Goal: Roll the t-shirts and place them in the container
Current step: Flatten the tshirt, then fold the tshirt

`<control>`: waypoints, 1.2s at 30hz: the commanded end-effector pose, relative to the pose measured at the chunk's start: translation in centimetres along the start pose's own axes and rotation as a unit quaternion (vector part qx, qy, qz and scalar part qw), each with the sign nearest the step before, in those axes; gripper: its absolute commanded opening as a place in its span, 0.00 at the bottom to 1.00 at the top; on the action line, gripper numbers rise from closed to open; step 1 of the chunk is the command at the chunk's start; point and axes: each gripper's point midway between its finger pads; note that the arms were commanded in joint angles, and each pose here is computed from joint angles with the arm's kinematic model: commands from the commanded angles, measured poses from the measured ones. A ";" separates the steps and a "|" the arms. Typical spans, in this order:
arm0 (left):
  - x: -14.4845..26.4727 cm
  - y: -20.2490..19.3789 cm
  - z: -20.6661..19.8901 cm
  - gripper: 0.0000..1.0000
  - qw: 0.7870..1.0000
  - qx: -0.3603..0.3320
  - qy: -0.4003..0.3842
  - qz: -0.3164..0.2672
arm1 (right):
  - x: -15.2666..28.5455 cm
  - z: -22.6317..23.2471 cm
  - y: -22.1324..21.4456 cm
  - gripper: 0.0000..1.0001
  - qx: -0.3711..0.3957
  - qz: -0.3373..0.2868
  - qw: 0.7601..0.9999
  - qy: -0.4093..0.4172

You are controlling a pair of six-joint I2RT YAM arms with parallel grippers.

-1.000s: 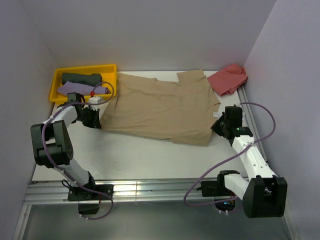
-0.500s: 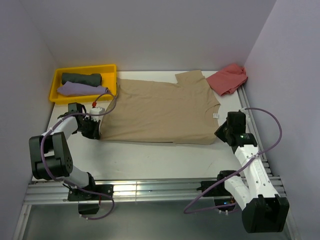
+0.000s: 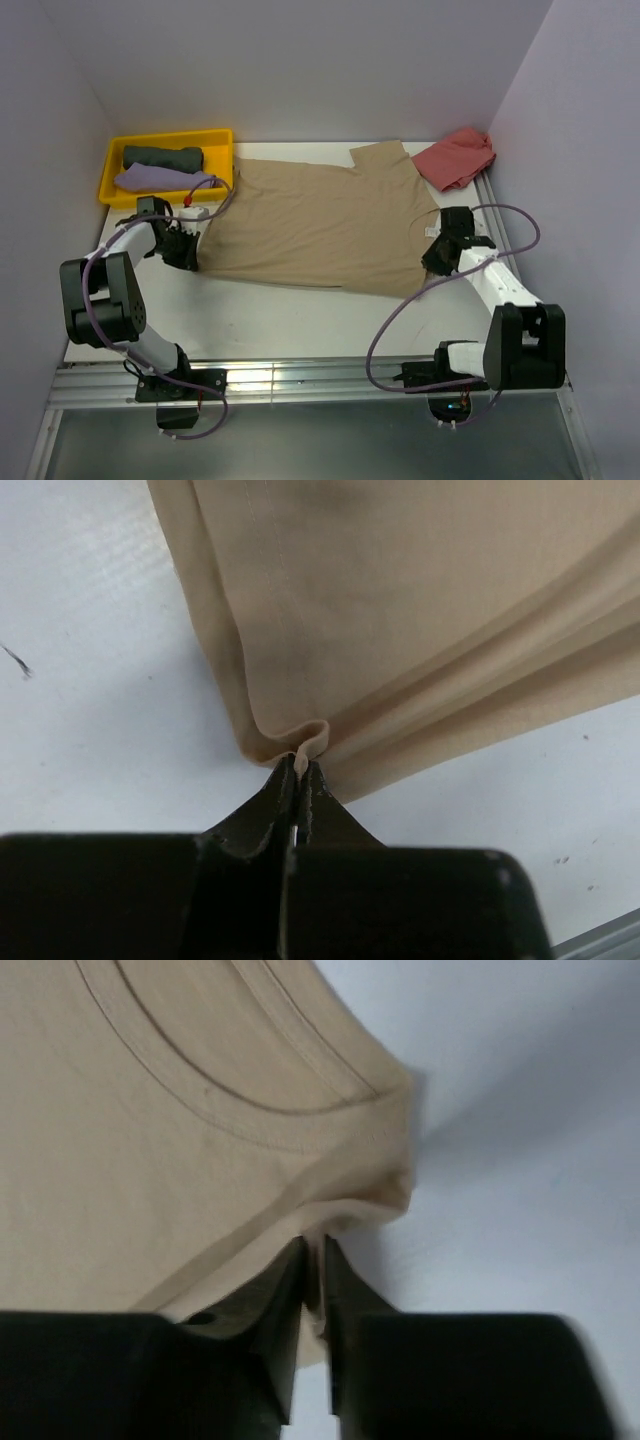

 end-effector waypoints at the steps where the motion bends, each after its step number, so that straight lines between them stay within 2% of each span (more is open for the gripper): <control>1: 0.3 1.9 0.5 0.00 1.000 -0.004 0.009 -0.011 | -0.1 2.4 3.9 0.24 0.008 -0.046 0.999 0.024; 2: 0.3 2.0 0.5 0.00 1.000 -0.005 0.009 -0.010 | 0.0 2.6 4.0 0.42 0.007 -0.045 0.999 0.025; 5: 0.2 2.3 0.3 0.00 1.000 -0.005 0.007 -0.012 | 1.3 2.9 4.3 0.62 -0.004 -0.059 0.998 0.039; 6: 0.2 2.5 0.2 0.00 1.000 -0.006 0.007 -0.013 | 1.5 2.6 4.0 0.64 -0.007 -0.059 0.997 0.040; 8: 0.1 2.5 0.1 0.00 1.000 -0.005 0.004 -0.012 | 2.8 2.5 3.8 0.65 -0.020 -0.070 0.996 0.054; 13: 0.1 2.8 0.0 0.00 1.000 -0.009 0.006 -0.013 | 4.5 1.6 1.2 0.58 -0.035 -0.071 0.994 0.069; 19: 0.3 3.3 -0.4 0.00 1.000 -0.009 0.002 -0.016 | 4.8 1.2 -2.4 0.40 -0.029 -0.052 0.996 0.064; 20: 0.2 3.3 -0.4 0.00 1.000 -0.009 0.001 -0.016 | 4.6 1.3 -3.0 0.40 -0.023 -0.045 0.997 0.062; 24: 0.4 3.7 -0.8 0.00 1.000 -0.012 -0.002 -0.020 | 3.2 0.3 -5.4 0.41 -0.002 -0.017 1.000 0.024; 28: 0.5 3.7 -1.0 0.00 1.000 -0.015 0.000 -0.020 | 2.5 -0.2 -6.5 0.52 0.004 -0.003 1.000 0.016; 31: 0.6 3.8 -1.0 0.00 1.000 -0.017 0.000 -0.020 | 2.0 -0.9 -7.1 0.56 0.009 0.003 1.000 0.000; 36: 0.5 3.7 -0.9 0.00 1.000 -0.016 -0.001 -0.017 | 1.6 -1.4 -7.6 0.57 0.007 0.009 1.000 -0.005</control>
Point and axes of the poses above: each gripper's point midway between its finger pads, its own x axis back along the fingers, its own z axis along the line the jaws close on, y = z × x
